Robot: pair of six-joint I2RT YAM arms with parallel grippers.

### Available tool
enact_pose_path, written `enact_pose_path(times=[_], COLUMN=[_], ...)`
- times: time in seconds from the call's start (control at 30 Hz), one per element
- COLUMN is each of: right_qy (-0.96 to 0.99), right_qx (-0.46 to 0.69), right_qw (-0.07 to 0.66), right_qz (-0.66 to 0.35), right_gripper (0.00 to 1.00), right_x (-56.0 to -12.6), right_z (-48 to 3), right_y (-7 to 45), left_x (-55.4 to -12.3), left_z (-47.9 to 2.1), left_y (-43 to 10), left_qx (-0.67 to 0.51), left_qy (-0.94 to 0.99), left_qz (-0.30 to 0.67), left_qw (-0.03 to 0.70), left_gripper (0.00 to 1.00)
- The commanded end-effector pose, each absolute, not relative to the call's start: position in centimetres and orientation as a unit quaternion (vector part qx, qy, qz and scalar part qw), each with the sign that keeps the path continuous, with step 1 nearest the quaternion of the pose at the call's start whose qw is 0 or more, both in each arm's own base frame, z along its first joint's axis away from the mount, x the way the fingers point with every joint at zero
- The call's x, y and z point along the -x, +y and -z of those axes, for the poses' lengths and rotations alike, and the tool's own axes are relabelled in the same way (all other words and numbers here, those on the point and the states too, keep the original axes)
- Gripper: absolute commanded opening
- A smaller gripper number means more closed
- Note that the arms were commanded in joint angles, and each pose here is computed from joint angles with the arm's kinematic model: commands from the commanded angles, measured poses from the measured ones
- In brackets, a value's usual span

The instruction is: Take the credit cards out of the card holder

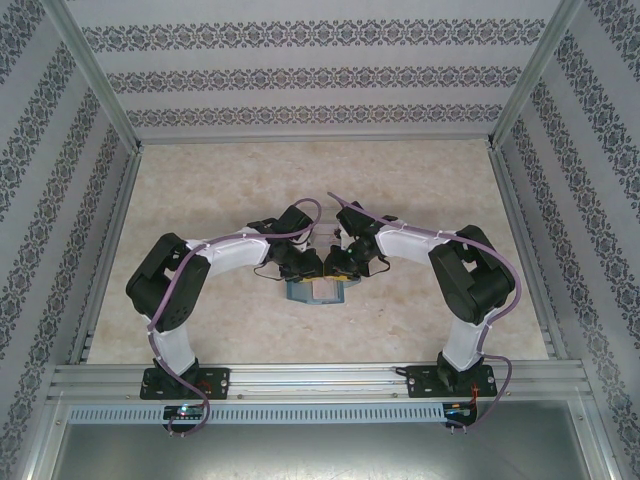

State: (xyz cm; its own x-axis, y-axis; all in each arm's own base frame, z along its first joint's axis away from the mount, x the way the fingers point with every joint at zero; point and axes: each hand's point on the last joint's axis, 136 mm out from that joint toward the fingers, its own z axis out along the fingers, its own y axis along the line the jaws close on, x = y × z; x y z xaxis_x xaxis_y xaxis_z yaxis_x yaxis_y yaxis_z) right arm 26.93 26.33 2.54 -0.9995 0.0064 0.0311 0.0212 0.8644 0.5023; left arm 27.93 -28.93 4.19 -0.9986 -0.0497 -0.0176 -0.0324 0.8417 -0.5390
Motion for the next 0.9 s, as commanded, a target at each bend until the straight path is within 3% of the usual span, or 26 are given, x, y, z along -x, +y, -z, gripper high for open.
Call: enact_pose_path(times=[0.0, 0.37, 0.87], right_qy=[-0.976, -0.975, -0.964], right_qx=[0.009, 0.009, 0.014], right_qw=[0.03, 0.025, 0.002], right_qz=[0.217, 0.219, 0.264], right_gripper=[0.3, 0.32, 0.31], right_x=[-25.9, -25.9, -26.2], right_z=[-1.3, -1.9, -4.5], right_y=[25.1, 25.0, 26.0], left_x=[-27.5, -27.3, -28.1], left_z=[-2.4, -2.7, -5.7], left_y=[-27.5, -26.0, -29.6], left_qx=[0.027, 0.019, 0.031], left_qy=[0.97, 0.978, 0.946], left_qz=[0.242, 0.206, 0.323], left_qw=[0.0, 0.01, 0.024], left_gripper=[0.23, 0.24, 0.22])
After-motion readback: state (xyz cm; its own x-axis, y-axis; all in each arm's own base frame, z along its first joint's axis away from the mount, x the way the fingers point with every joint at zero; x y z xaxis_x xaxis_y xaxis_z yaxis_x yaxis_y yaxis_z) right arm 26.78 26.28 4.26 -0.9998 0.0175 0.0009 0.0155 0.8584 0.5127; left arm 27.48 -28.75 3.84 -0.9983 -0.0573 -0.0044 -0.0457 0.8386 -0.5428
